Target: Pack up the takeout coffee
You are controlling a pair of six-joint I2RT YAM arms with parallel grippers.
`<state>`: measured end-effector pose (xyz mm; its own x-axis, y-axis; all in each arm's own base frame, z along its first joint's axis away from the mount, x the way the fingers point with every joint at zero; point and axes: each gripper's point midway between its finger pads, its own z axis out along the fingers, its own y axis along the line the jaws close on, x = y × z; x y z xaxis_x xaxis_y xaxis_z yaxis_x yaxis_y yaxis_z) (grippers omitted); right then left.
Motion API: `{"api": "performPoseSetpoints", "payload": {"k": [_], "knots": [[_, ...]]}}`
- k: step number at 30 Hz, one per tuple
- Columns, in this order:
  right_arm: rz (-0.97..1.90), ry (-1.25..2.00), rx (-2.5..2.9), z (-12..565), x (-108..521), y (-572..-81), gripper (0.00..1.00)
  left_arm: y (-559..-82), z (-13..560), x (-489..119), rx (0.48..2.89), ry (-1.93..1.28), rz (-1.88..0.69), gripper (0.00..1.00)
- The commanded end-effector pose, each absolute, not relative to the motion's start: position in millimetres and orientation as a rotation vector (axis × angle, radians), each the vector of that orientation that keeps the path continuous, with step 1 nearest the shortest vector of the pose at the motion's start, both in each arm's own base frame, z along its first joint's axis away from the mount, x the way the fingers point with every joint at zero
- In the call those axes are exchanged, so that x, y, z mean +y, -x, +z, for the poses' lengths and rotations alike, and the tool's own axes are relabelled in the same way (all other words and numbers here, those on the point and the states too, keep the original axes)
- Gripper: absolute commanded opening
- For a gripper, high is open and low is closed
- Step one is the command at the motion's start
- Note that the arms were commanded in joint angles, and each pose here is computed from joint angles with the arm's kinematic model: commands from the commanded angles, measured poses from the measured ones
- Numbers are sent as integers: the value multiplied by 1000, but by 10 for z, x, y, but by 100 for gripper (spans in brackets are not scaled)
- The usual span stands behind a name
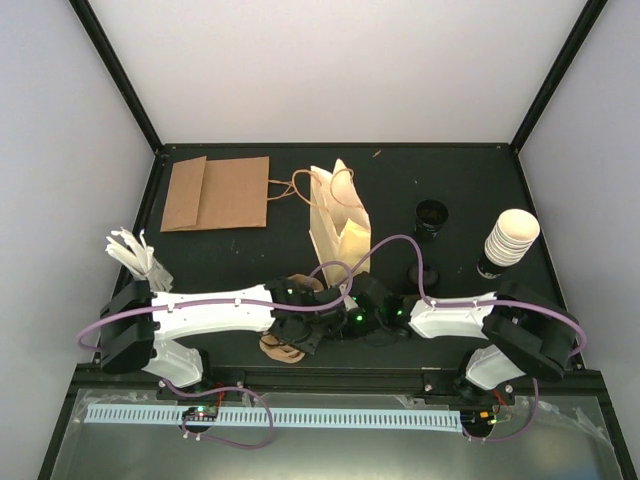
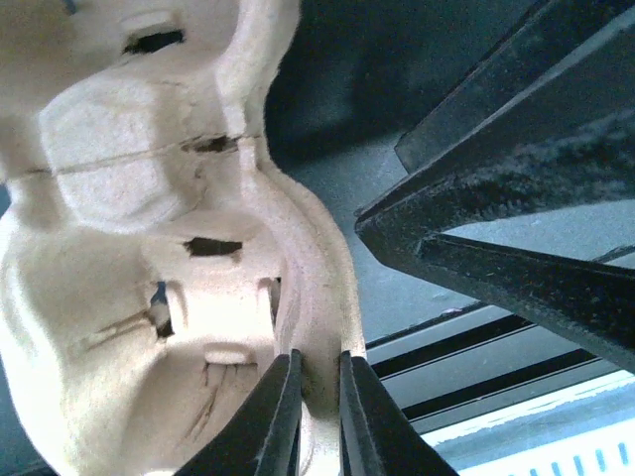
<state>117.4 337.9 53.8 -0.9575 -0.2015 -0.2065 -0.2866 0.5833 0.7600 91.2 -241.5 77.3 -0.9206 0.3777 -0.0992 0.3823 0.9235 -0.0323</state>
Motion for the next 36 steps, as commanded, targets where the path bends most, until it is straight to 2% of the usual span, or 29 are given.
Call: {"api": "performPoseSetpoints", "payload": {"k": [1,6,14,20,27,36], "knots": [[1352,425,2655,657,3408,-1215,30,-997,974,-2398,2938,-549,-60,8],[1344,411,2645,689,3397,-1236,30,-1044,1132,-2365,2898,-523,-78,1],[1381,415,2588,863,3414,-1254,32,-1069,1255,-2310,2871,-514,-80,2],[1352,365,2518,1053,3342,-1344,38,-1059,1258,-2294,2875,-513,-79,1],[1276,267,2530,1012,3288,-1463,45,-1119,1446,-2251,2829,-483,-89,2],[1301,268,2531,1035,3456,-1534,47,-1120,1614,-2247,2792,-480,-170,2]]}}
